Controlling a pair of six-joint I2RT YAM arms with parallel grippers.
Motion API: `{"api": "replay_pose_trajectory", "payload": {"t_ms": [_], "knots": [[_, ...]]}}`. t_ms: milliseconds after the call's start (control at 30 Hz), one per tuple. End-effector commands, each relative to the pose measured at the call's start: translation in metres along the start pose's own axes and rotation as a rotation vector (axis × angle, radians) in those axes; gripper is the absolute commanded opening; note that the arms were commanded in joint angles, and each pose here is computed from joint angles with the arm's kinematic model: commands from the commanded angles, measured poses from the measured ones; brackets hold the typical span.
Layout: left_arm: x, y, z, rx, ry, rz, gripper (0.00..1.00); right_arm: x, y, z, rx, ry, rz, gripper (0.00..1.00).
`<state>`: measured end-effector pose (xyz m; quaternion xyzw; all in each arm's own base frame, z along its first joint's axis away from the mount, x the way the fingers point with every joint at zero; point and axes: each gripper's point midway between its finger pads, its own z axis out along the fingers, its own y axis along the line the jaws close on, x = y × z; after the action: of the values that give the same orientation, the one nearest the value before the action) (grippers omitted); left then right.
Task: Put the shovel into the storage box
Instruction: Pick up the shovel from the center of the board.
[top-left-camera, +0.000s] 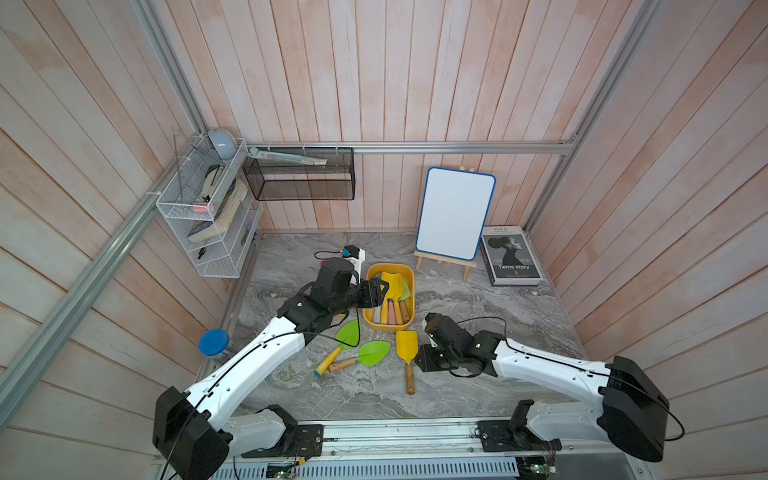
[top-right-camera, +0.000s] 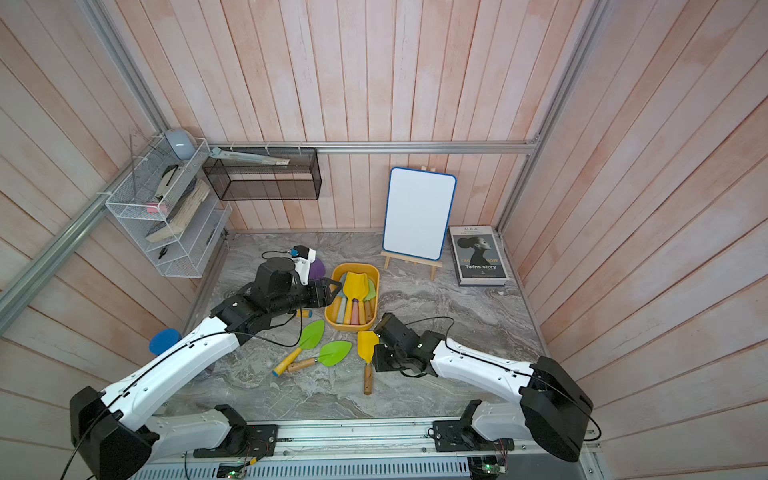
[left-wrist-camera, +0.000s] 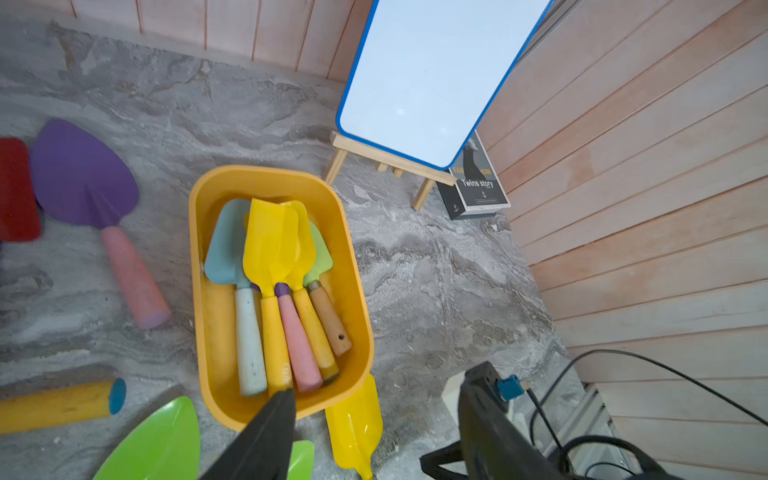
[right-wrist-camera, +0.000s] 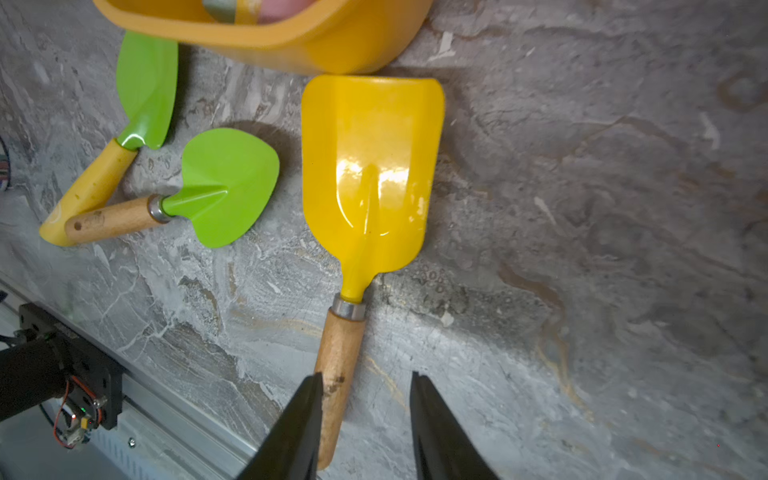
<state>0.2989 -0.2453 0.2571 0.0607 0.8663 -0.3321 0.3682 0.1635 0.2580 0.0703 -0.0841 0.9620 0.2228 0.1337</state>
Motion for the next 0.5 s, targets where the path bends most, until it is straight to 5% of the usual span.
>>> {"api": "replay_pose_trajectory", "payload": {"t_ms": [0,467], "knots": [[0.005,-0.016,-0.012,0.102,0.002,-0.060,0.67,0.014,0.009,0.007,-0.012,0.028,0.017,0.40],[0.038,-0.013,-0.025,0.116,0.036,-0.095,0.68,0.053,0.003,0.034,0.114,0.092,0.081,0.41]]}}
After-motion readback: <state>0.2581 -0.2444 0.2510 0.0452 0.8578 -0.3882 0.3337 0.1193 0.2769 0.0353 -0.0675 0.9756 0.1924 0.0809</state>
